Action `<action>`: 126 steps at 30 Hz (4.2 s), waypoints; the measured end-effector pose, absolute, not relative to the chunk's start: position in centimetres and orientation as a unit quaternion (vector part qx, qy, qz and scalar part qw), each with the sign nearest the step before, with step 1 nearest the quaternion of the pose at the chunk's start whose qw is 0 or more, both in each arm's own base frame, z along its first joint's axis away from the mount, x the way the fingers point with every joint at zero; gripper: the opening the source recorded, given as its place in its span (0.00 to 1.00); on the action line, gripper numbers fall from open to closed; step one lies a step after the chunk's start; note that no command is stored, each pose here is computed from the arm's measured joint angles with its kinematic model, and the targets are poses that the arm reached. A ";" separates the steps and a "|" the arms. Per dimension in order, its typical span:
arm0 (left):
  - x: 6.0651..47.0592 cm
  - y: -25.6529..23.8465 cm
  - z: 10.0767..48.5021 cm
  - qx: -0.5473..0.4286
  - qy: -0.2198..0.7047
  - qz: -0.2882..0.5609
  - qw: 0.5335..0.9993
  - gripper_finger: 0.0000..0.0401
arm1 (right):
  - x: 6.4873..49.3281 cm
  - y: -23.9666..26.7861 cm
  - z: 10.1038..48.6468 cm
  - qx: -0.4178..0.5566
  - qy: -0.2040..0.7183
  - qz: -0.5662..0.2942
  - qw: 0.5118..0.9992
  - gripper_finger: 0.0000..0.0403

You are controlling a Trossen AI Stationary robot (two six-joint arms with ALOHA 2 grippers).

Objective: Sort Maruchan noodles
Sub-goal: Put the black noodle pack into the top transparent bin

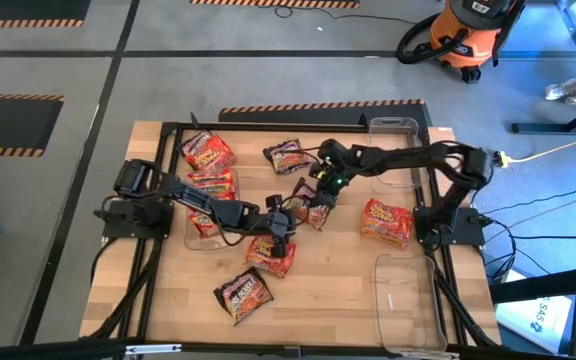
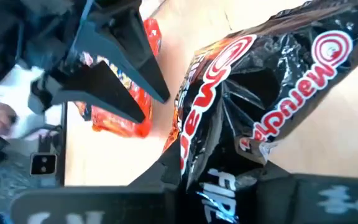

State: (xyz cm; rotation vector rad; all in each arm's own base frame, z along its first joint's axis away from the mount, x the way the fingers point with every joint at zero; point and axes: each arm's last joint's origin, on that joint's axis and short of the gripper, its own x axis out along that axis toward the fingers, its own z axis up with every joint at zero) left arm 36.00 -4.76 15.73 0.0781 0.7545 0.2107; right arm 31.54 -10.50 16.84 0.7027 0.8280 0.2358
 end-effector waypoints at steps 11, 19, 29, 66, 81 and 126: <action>34.9 -5.6 17.3 0.054 0.376 0.086 0.921 0.45 | 27.2 -9.9 26.6 0.169 0.424 -0.001 0.890 0.14; 34.9 -6.3 17.1 0.058 0.377 0.077 0.921 0.45 | 23.3 -11.2 31.7 0.034 0.507 -0.138 0.850 0.14; 34.7 -7.2 17.1 0.062 0.376 0.066 0.922 0.45 | 17.8 -16.5 31.6 0.074 0.574 -0.309 0.755 0.14; 34.8 -7.1 17.1 0.062 0.375 0.066 0.923 0.45 | 15.9 -20.6 22.4 0.397 0.502 -0.374 0.671 0.15; 34.8 -7.2 17.2 0.061 0.372 0.066 0.924 0.45 | 19.3 -19.4 22.8 0.426 0.435 -0.368 0.702 0.15; 34.8 -7.2 17.2 0.037 0.370 0.075 0.925 0.45 | 19.4 -26.1 20.9 -0.082 0.631 -0.092 0.766 0.15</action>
